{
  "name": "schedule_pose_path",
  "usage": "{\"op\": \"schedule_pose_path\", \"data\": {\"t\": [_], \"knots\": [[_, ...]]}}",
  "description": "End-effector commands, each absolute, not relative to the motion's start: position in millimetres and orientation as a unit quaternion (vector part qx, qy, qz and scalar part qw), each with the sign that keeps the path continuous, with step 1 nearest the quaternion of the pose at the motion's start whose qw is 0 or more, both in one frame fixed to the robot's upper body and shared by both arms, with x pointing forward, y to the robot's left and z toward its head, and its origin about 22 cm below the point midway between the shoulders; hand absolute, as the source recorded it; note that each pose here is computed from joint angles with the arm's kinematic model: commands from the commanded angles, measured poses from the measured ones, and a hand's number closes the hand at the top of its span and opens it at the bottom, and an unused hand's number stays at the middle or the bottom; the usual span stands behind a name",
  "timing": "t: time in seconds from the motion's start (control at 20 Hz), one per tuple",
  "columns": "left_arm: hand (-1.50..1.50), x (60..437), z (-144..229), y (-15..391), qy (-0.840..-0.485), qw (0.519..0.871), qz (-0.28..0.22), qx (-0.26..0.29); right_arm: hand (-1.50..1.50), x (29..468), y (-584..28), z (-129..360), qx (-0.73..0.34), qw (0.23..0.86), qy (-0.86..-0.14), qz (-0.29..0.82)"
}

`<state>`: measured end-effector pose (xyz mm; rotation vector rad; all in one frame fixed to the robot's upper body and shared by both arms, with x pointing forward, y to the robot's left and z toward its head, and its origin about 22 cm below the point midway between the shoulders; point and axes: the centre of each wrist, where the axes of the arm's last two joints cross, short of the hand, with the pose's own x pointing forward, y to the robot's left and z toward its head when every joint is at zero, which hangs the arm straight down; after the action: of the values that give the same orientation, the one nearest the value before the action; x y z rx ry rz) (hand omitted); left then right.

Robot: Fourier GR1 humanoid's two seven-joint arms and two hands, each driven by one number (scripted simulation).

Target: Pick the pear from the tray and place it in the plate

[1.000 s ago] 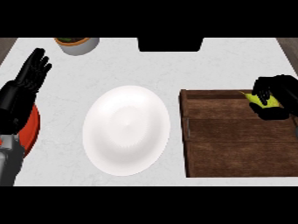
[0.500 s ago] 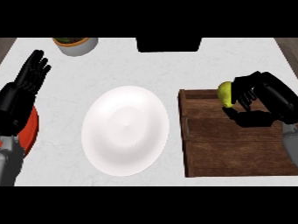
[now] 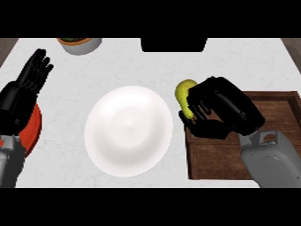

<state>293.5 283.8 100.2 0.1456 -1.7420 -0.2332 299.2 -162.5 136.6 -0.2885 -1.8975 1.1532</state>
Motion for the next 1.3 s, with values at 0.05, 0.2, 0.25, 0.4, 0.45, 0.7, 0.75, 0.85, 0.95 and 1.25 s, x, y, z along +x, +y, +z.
{"op": "schedule_pose_path", "data": {"t": [0.05, 0.2, 0.25, 0.4, 0.45, 0.7, 0.75, 0.85, 0.95, 1.25], "knots": [[0.0, 290.1, 104.4, 282.3, -0.766, 0.632, -0.104, 0.052, 1.5, 295.3, -88.6, 137.7, -0.082, 0.452, -0.756, 0.467], [0.0, 311.5, 100.5, 277.8, -0.762, 0.636, -0.105, 0.063, 1.5, 294.0, -63.1, 130.9, -0.078, 0.457, -0.744, 0.481], [0.0, 303.5, 92.4, 278.6, -0.762, 0.637, -0.103, 0.061, 1.5, 300.6, -61.7, 122.3, -0.075, 0.458, -0.74, 0.487], [0.0, 301.1, 109.7, 281.8, -0.768, 0.628, -0.111, 0.065, 1.5, 309.9, -31.9, 113.4, -0.102, 0.466, -0.737, 0.479], [0.0, 300.3, 97.1, 275.6, -0.766, 0.631, -0.112, 0.049, 1.5, 305.9, -27.1, 95.9, -0.111, 0.47, -0.727, 0.488], [0.0, 295.4, 112.4, 289.5, -0.768, 0.63, -0.108, 0.053, 1.5, 323.2, -20.6, 65.0, -0.136, 0.462, -0.716, 0.505], [0.0, 304.2, 106.7, 282.5, -0.764, 0.633, -0.112, 0.05, 1.5, 329.7, -4.5, 88.9, -0.141, 0.466, -0.711, 0.508], [0.0, 299.8, 101.6, 275.3, -0.765, 0.633, -0.107, 0.045, 1.5, 337.5, -9.4, 59.3, -0.148, 0.454, -0.692, 0.541], [0.0, 307.7, 100.0, 288.2, -0.768, 0.626, -0.123, 0.054, 1.5, 323.7, -1.2, 49.3, -0.135, 0.508, -0.685, 0.504], [0.0, 312.3, 112.1, 252.0, -0.773, 0.621, -0.128, 0.039, -1.5, 327.7, -2.7, 28.6, -0.095, 0.556, -0.671, 0.481]]}}
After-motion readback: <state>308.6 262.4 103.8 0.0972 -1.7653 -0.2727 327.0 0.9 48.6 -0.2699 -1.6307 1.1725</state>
